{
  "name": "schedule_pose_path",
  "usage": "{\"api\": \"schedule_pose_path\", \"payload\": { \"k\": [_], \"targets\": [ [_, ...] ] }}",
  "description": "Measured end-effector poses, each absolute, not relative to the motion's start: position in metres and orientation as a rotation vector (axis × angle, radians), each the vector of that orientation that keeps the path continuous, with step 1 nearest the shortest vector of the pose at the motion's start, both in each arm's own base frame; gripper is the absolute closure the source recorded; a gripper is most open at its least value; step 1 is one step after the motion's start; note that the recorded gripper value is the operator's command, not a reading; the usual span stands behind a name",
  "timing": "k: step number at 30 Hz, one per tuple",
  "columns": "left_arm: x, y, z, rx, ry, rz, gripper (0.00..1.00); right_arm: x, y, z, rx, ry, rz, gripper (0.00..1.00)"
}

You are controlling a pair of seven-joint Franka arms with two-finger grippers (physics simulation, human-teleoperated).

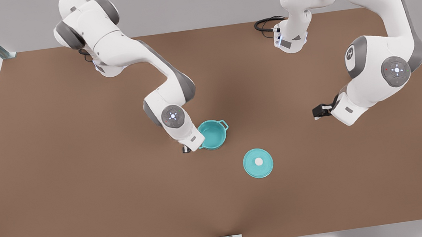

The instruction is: Open the pot lid and put the potato into the pot

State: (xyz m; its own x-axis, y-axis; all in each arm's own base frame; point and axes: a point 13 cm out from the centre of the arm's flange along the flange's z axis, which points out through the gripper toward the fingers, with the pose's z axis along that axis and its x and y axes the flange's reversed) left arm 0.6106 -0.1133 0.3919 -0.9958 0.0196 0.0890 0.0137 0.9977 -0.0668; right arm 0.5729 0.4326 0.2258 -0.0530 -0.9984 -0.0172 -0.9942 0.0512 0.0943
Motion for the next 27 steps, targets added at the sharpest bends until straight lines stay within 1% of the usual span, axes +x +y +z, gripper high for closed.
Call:
{"api": "schedule_pose_path", "payload": {
  "k": [5,7,11,14,16,19,20,21,25,26,27],
  "targets": [
    [0.614,-0.114,0.394,-0.035,-3.059,0.1,0.0,0.558,0.484,0.216,2.041,-2.34,-0.168,0.52],
    [0.612,-0.111,0.392,-0.04,-3.053,0.085,0.0,0.552,0.496,0.2,1.99,-2.373,-0.174,0.52],
    [0.61,-0.109,0.39,-0.043,-3.044,0.075,0.0,0.543,0.517,0.151,1.891,-2.441,-0.176,0.53],
    [0.614,-0.104,0.391,-0.031,-3.05,0.077,0.0,0.544,0.535,0.128,1.836,-2.52,-0.197,0.53],
    [0.615,-0.098,0.392,-0.015,-3.053,0.081,0.0,0.543,0.545,0.12,1.803,-2.568,-0.213,0.53],
    [0.616,-0.097,0.392,-0.011,-3.054,0.084,0.0,0.534,0.566,0.119,1.774,-2.621,-0.231,0.53],
    [0.616,-0.097,0.392,-0.011,-3.054,0.084,0.0,0.533,0.57,0.12,1.759,-2.641,-0.238,0.2],
    [0.616,-0.097,0.392,-0.011,-3.055,0.084,0.0,0.534,0.573,0.123,1.744,-2.663,-0.241,0.0],
    [0.616,-0.097,0.392,-0.011,-3.055,0.083,0.0,0.542,0.575,0.132,1.674,-2.739,-0.244,0.0],
    [0.616,-0.097,0.392,-0.011,-3.055,0.083,0.0,0.555,0.57,0.153,1.651,-2.78,-0.244,0.0],
    [0.616,-0.097,0.392,-0.011,-3.055,0.083,0.0,0.585,0.547,0.191,1.598,-2.853,-0.248,0.0]
  ]
}}
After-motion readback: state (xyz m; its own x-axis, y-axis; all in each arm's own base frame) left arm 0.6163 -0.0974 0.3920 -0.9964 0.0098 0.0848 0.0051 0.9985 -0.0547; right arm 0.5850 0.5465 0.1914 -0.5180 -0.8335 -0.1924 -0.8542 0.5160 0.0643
